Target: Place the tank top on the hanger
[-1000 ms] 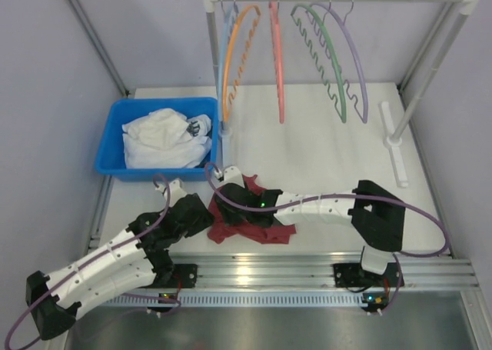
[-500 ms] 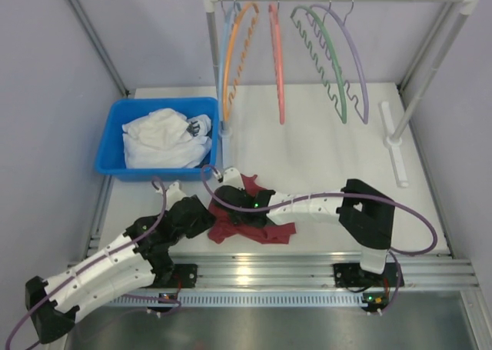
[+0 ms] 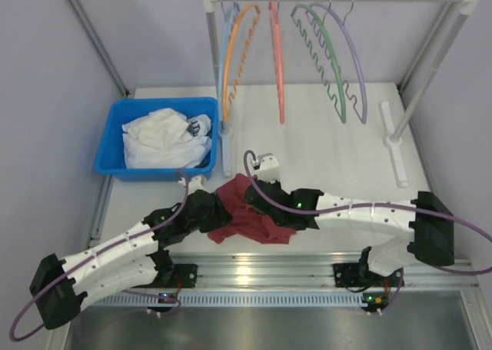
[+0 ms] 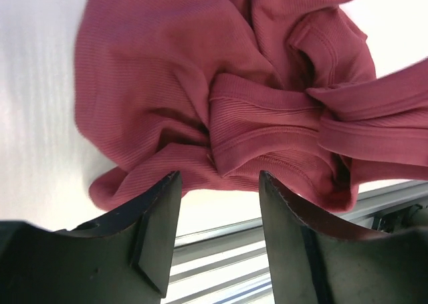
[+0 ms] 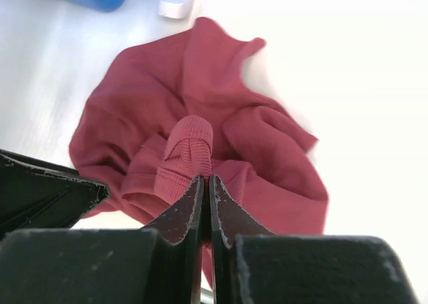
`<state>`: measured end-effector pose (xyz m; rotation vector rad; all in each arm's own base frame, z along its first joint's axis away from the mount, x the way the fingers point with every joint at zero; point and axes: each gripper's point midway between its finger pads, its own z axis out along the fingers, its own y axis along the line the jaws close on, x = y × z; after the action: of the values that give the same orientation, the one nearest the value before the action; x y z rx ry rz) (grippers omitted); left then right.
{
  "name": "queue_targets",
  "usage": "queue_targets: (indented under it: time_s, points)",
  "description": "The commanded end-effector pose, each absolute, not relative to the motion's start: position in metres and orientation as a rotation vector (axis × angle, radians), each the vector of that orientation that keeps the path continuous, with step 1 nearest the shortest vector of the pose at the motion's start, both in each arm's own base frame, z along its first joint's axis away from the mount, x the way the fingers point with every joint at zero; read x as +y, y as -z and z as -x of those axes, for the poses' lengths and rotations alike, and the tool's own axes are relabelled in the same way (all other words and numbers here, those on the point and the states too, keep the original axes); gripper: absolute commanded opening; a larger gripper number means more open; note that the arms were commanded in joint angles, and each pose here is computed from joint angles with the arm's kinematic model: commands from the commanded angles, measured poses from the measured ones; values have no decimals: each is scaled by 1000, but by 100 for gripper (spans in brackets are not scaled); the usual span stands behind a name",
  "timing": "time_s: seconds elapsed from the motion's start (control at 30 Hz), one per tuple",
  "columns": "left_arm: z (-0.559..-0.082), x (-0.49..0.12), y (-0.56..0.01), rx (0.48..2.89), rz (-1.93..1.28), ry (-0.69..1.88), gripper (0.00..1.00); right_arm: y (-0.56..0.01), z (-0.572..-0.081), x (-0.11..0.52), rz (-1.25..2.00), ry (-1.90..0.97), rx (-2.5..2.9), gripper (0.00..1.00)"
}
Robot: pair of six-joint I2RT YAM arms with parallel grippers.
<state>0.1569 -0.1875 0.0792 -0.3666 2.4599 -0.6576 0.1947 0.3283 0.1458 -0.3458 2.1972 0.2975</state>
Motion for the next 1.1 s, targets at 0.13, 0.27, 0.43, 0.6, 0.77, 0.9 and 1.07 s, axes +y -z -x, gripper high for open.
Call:
queue_targets:
  time_s: [0.13, 0.27, 0.43, 0.6, 0.77, 0.9, 1.07]
  points:
    - [-169, -218, -76, 2478, 216, 711, 59, -161, -190, 278, 197, -232, 2169, 2]
    - [-170, -226, -65, 2503, 195, 717, 64, -171, -188, 257, 143, -224, 2149, 2]
    - [-178, -236, -68, 2467, 180, 757, 66, -173, -186, 240, 105, -209, 2146, 2]
    - [-182, -242, -68, 2463, 158, 762, 58, -176, -183, 223, 82, -194, 2139, 3]
    - [-182, -246, -65, 2476, 150, 766, 42, -178, -181, 209, 59, -181, 2132, 3]
    - [-183, -247, -73, 2466, 138, 771, 22, -182, -180, 200, 37, -179, 2123, 3]
    - [-191, -244, -107, 2406, 104, 754, 3, -196, -180, 190, 17, -182, 2098, 2]
